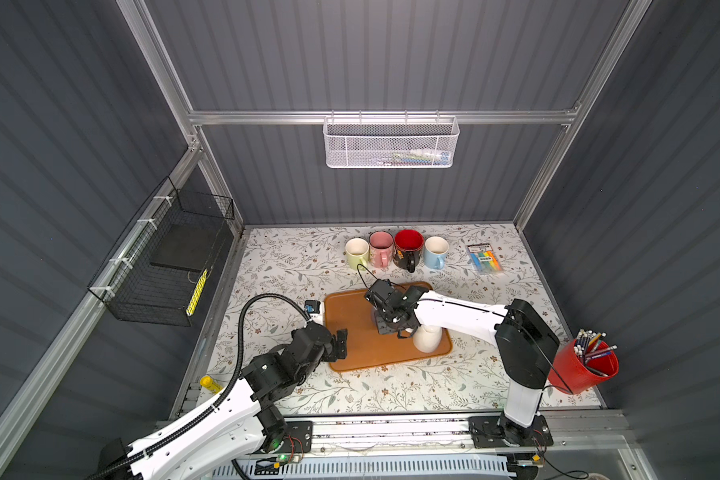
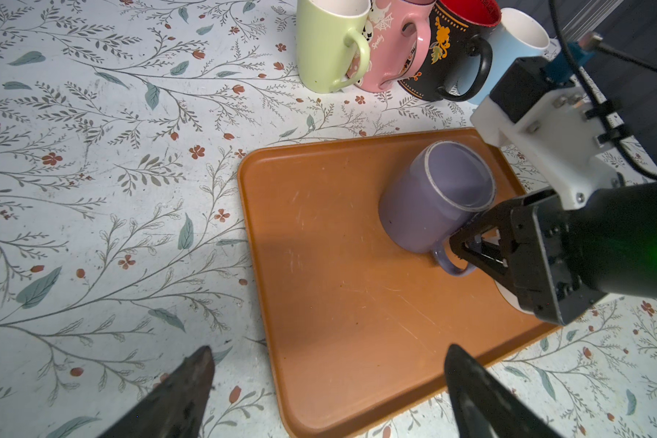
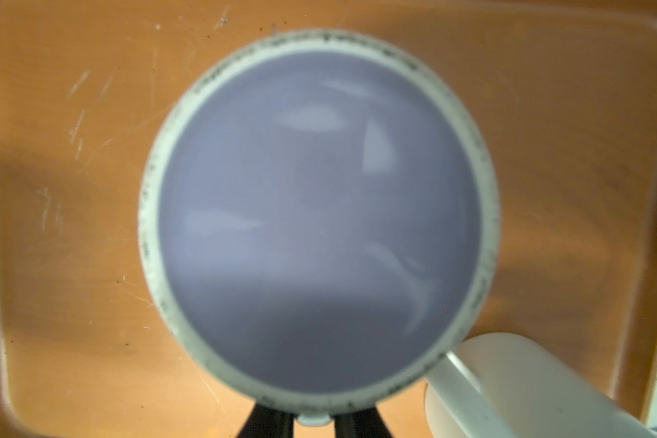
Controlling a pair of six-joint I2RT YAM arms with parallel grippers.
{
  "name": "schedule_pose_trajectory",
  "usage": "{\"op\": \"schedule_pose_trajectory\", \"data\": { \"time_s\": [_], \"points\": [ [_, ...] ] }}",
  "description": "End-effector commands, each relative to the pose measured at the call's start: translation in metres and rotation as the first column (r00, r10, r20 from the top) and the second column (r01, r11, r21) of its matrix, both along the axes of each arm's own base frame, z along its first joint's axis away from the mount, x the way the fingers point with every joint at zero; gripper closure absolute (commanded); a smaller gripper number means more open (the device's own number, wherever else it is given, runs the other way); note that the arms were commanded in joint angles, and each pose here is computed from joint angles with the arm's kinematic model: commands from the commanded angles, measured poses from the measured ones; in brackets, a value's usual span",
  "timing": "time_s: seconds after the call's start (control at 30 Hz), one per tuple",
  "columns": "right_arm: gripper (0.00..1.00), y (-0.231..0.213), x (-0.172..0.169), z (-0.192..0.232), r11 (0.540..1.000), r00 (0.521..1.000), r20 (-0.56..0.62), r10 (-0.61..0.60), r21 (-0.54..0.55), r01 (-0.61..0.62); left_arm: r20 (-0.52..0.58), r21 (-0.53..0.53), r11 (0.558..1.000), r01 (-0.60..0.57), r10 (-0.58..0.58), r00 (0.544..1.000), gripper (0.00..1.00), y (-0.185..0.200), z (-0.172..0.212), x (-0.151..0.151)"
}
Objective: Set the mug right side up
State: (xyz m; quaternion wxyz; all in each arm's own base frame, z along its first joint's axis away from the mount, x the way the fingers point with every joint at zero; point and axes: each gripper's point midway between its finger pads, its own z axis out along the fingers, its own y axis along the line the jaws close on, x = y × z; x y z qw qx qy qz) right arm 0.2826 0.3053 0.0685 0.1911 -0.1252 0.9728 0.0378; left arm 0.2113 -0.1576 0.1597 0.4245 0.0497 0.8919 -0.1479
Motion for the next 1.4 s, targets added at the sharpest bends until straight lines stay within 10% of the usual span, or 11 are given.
{"op": "schedule_pose_trajectory", "data": {
  "time_s": [0.0,0.97,1.37],
  "points": [
    [1.0,0.007,0.011,0.036,0.998,0.996,0.08,0.029,0.049,-0.033,0.024,-0.03,0.999,-0.017,0.018,1.0,0.05,0.0,0.011,0.002],
    [1.0,-0.011,0.015,0.157,0.826,0.951,0.302,0.062,0.519,-0.219,0.214,-0.422,0.892,0.161,-0.074,0.974,0.01,-0.045,0.048,0.001],
    [1.0,-0.014,0.008,0.198,0.633,0.93,0.362,0.059,0.707,-0.315,0.279,-0.61,0.751,0.255,-0.097,0.955,0.0,-0.067,0.065,0.003]
  ]
}}
